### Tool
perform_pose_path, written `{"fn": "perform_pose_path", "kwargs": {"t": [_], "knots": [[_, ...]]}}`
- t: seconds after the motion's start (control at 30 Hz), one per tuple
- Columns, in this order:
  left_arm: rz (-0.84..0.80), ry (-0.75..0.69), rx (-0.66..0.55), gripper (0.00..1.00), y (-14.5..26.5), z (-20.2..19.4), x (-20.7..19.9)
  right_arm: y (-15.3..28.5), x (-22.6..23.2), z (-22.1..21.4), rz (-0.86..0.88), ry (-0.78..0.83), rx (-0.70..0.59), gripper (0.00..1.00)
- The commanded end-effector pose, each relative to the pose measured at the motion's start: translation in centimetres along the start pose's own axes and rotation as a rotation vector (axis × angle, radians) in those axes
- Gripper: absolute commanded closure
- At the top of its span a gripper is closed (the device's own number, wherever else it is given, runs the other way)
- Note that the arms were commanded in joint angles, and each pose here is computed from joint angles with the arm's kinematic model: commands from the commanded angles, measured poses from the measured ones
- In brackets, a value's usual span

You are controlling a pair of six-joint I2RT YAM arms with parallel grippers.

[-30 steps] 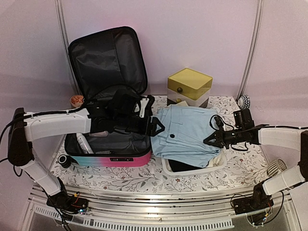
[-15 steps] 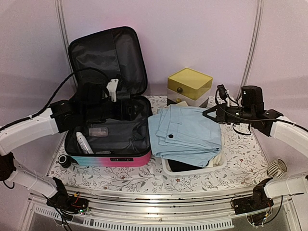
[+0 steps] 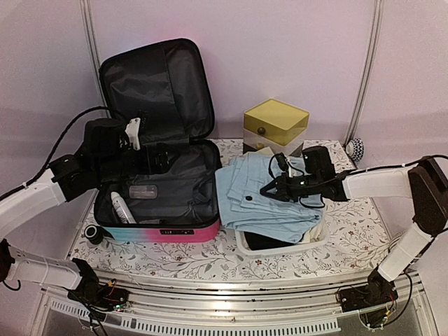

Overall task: Open, take out, and arrange the luggage
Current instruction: Adjust the clothes in the bin.

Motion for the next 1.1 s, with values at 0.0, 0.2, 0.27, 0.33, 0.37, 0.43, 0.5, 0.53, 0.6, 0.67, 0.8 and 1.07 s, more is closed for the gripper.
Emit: {"fn": "perform_pose_path", "kwargs": {"t": [0.0, 0.2, 0.27, 0.33, 0.37, 0.43, 0.5, 0.53, 0.6, 0.67, 0.8, 1.07], "knots": [[0.047, 0.049, 0.033, 0.02, 0.1, -1.1, 2.2, -1.6, -4.2, -2.5, -0.097, -0.082, 0.012, 0.98], [0.045, 0.063, 0.041, 0.02, 0.1, -1.3, 3.2, 0.7, -1.4, 0.5, -0.069, -0.027, -0.095, 0.98], [0.046, 0.062, 0.038, 0.02, 0.1, -1.2, 3.3, 2.1, 0.3, 2.6, -0.033, 0.011, -0.143, 0.98], [0.043, 0.063, 0.034, 0.02, 0.1, -1.2, 3.4, 3.1, 1.3, 4.5, 0.003, 0.042, -0.164, 0.97], [0.039, 0.063, 0.034, 0.02, 0.1, -1.2, 3.4, 3.4, 1.7, 5.3, 0.023, 0.053, -0.168, 0.97], [0.034, 0.067, 0.038, 0.02, -0.1, -1.4, 3.4, 3.4, 1.2, 6.4, 0.039, 0.062, -0.164, 0.97], [0.032, 0.071, 0.042, 0.02, -0.2, -1.7, 3.6, 2.9, 0.1, 7.0, 0.037, 0.056, -0.152, 0.97], [0.035, 0.072, 0.043, 0.02, -0.3, -1.9, 3.7, 2.5, -1.0, 7.1, 0.022, 0.046, -0.145, 0.97], [0.045, 0.079, 0.051, 0.02, -0.5, -2.3, 4.1, 1.3, -3.7, 6.7, -0.01, 0.005, -0.119, 0.97], [0.062, 0.091, 0.057, 0.02, -0.8, -2.5, 4.6, -0.2, -6.5, 5.8, -0.027, -0.047, -0.078, 0.97], [0.116, 0.132, 0.082, 0.02, -1.4, -3.1, 6.3, -2.7, -10.0, 3.9, -0.058, -0.123, -0.007, 0.97], [0.223, 0.162, 0.148, 0.02, -1.7, -3.8, 9.0, 1.3, -5.8, 5.4, -0.069, -0.034, -0.088, 0.96]]}}
Point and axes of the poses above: each gripper's point midway between its finger pads, its own y axis back along the fingers, its own x axis along the line the jaws close on, z = x × y, the point moved 6 cm from there along y, back along the fingers, and after that the axes turned 1 degree about y, right-handed, at the moved point
